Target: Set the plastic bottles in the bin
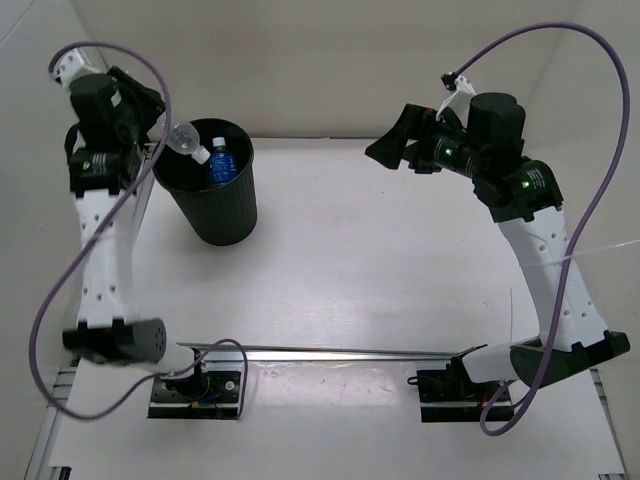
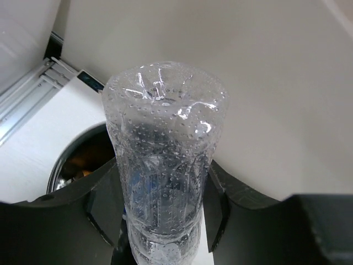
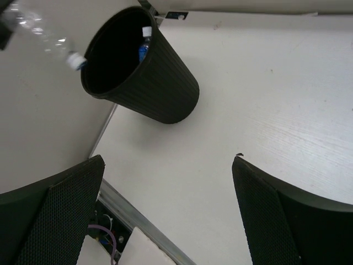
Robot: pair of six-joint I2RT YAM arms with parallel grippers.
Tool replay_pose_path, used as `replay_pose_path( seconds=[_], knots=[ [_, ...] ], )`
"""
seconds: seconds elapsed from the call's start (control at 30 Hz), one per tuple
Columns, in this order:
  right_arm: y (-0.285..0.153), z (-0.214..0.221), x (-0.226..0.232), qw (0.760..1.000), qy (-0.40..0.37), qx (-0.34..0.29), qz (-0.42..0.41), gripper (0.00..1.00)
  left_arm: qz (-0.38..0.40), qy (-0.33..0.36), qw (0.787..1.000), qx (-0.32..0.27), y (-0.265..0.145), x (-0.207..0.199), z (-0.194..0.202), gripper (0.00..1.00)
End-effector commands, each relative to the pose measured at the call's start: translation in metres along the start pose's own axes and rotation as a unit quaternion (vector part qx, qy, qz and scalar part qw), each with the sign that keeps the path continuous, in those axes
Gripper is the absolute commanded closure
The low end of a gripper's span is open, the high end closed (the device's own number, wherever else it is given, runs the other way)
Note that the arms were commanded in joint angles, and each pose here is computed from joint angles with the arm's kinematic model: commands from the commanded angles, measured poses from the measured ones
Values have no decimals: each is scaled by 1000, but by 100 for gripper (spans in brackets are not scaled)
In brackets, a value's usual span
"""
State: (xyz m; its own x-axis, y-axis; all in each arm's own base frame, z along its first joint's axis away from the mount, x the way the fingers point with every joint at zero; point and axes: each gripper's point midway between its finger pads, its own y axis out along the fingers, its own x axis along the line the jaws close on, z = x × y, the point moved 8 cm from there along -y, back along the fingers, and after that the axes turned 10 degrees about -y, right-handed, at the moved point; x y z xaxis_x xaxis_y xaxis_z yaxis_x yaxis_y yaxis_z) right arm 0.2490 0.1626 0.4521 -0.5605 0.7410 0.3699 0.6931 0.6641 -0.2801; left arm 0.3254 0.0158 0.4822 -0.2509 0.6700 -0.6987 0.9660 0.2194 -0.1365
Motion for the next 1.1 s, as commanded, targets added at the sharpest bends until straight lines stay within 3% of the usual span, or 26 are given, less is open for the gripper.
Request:
replay_pose_path(
  seconds=[0.0, 0.03, 0.07, 0.13, 0.17, 0.2, 0.3, 0.47, 0.57, 0.6, 0.73, 0.9, 1.07],
  knots=[
    [-18, -26, 14, 999, -23, -45, -20, 0, -60, 51, 997, -2, 54, 11, 10, 76],
    [-21, -27, 15, 998, -29, -46, -20, 0, -48, 55, 997, -7, 58, 2, 7, 73],
    [-21, -26, 14, 999, -28, -43, -14, 0, -52, 56, 997, -3, 66, 3, 10, 52],
    [-26, -28, 14, 998, -33, -50, -5, 0, -51, 57, 997, 10, 75, -3, 24, 26],
    [-30, -27, 14, 998, -37, -51, 0, 0, -51, 59, 997, 16, 76, -3, 29, 8],
    [-35, -28, 12, 998, -36, -55, 9, 0, -54, 57, 997, 19, 76, -3, 34, 0],
    [-38, -24, 7, 998, -31, -49, 27, 0, -60, 56, 996, 23, 64, -2, 42, 0],
    [-39, -26, -5, 999, -1, -24, 46, 0, -96, 43, 994, -37, 5, 9, 34, 0],
    [-33, -21, -15, 999, 17, 8, 45, 0, -144, 60, 987, -38, -23, 50, 51, 0],
    [-31, -19, -18, 999, 28, 18, 43, 0, -173, 79, 982, -16, -25, 76, 74, 0],
    [-32, -14, -32, 997, 51, 45, 34, 0, -190, 87, 978, -14, -68, 120, 94, 0],
    [-29, 7, -58, 993, 80, 77, 46, 0, -189, 123, 974, -37, -108, 151, 97, 0],
    [-32, 6, -68, 993, 70, 68, 65, 0, -239, 148, 957, -66, -117, 175, 99, 0]
  ],
)
